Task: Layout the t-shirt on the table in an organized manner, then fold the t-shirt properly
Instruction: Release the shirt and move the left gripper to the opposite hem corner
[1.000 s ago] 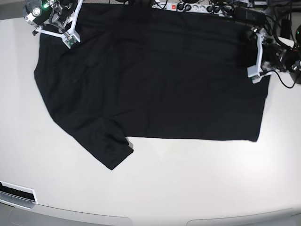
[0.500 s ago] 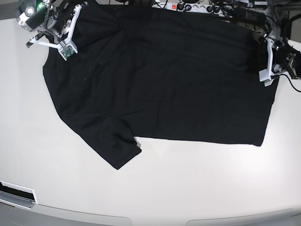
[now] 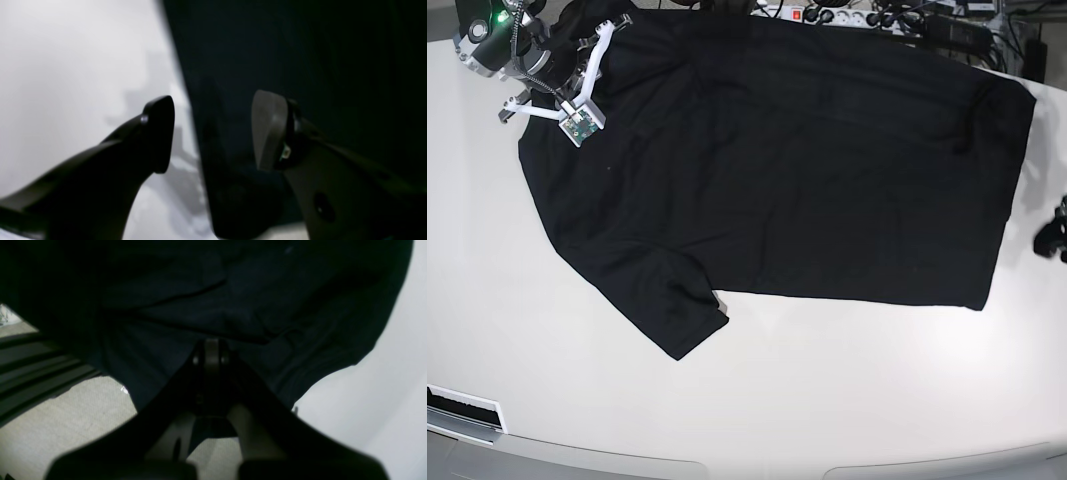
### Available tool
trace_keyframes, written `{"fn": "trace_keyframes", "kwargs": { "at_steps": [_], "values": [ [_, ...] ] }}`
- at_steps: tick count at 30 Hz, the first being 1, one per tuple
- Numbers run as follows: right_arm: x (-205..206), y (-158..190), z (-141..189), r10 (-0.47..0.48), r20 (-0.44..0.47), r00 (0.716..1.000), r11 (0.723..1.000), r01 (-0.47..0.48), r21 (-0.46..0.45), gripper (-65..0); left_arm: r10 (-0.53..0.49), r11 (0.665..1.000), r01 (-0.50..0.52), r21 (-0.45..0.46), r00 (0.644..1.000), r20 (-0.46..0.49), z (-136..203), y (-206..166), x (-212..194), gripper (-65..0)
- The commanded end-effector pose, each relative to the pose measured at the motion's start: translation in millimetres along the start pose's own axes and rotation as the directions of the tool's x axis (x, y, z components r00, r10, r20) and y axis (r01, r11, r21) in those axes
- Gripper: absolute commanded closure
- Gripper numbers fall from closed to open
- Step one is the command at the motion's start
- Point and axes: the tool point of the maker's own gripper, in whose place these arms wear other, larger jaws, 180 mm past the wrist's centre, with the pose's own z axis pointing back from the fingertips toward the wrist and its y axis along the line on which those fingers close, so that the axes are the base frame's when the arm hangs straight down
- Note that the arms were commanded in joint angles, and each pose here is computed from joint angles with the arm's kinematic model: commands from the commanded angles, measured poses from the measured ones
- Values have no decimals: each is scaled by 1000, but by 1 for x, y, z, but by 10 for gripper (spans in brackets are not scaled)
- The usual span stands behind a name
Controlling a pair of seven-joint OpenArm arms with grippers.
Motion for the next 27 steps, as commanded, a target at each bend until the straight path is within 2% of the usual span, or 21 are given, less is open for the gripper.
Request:
{"fn": "trace_keyframes", "kwargs": {
  "at_steps": [1, 7, 11, 14, 18, 24, 27],
  "values": [
    [4, -2, 4, 8, 19, 1000, 1000, -8, -7, 0, 2, 1000, -4, 25, 999, 53, 5, 10, 18, -375],
    [2, -1, 4, 7, 8, 1000, 1000, -7, -5, 0, 204, 979, -204, -19, 963, 176, -22, 31, 39, -376],
    [-1, -1, 4, 7, -7, 1000, 1000, -7, -5, 0, 340, 940, -329, -88, 915, 218, -45, 41, 43, -376],
    [-1, -1, 4, 7, -8, 1000, 1000, -7, -5, 0, 415, 909, -406, -92, 872, 260, -57, 56, 48, -376],
    [-1, 0, 4, 15, -7, 1000, 1000, -15, 0, 0, 430, 895, -445, -24, 847, 314, -69, 76, 51, -376],
    [-1, 0, 4, 16, -7, 1000, 1000, -16, 1, 0, 436, 852, -510, 119, 816, 380, -93, 88, 47, -376],
    [-1, 0, 4, 16, -7, 1000, 1000, -16, 1, 0, 448, 849, -516, 114, 817, 364, -109, 73, 45, -376]
  ]
}}
